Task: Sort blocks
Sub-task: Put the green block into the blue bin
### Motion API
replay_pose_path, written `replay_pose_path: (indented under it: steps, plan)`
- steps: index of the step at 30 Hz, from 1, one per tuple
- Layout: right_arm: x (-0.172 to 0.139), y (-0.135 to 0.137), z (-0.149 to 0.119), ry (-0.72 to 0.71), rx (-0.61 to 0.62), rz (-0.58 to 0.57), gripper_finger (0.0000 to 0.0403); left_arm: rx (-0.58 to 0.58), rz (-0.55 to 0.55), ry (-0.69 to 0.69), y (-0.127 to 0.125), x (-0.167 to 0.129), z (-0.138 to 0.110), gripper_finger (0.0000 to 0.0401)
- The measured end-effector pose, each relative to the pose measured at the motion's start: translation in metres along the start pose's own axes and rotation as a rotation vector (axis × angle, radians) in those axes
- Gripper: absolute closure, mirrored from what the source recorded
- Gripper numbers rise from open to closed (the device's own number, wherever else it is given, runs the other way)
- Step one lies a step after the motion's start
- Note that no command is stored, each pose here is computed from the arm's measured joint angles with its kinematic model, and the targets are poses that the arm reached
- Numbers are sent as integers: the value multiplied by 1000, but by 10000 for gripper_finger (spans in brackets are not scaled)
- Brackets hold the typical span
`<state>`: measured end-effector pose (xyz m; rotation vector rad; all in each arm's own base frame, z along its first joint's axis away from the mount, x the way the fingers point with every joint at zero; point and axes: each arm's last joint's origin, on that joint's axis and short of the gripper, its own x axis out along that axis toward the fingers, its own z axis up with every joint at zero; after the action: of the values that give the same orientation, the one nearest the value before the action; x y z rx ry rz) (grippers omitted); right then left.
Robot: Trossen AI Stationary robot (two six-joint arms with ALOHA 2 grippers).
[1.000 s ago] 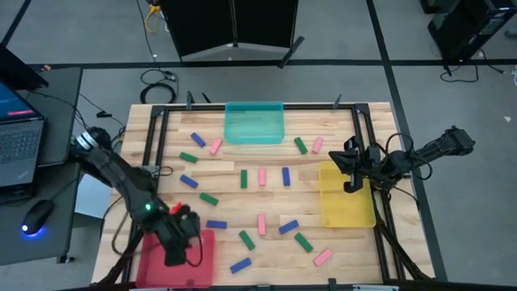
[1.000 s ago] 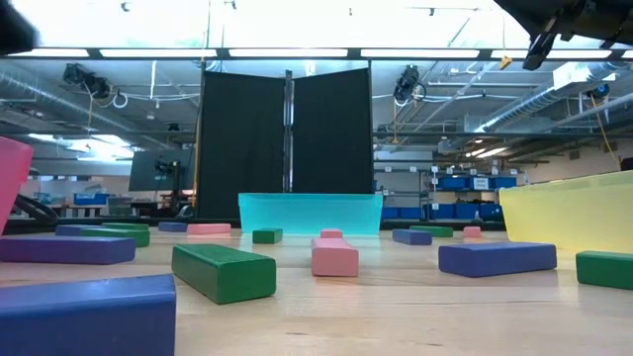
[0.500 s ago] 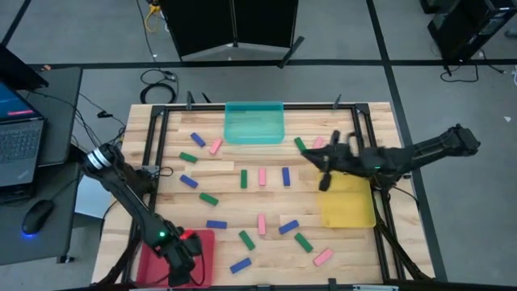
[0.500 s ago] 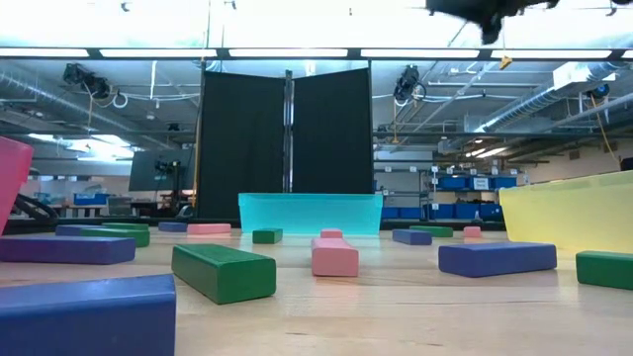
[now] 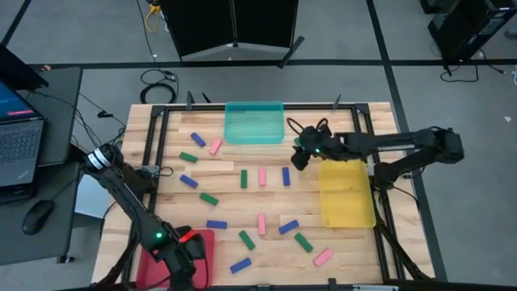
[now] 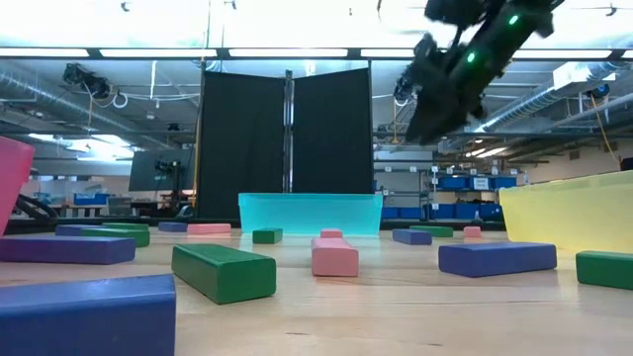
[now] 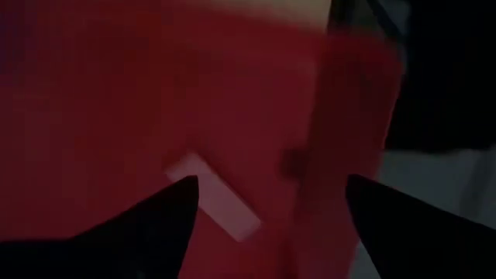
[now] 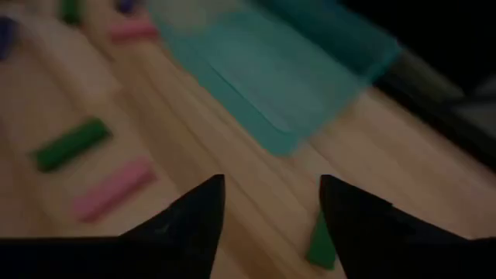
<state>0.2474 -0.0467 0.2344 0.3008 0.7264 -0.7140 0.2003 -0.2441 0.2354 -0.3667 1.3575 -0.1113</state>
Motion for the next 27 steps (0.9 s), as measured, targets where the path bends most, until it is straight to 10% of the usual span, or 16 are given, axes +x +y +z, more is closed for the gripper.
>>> replay_pose_path:
  steps: [13, 27]
  plan:
    - [71, -34, -6, 271, 134, -121, 133, 113, 651, -608, 12, -111, 38, 127]
    - [108, -41, -26, 405, 147, -196, 133, -106, 734, -1036, 77, -199, 25, 128]
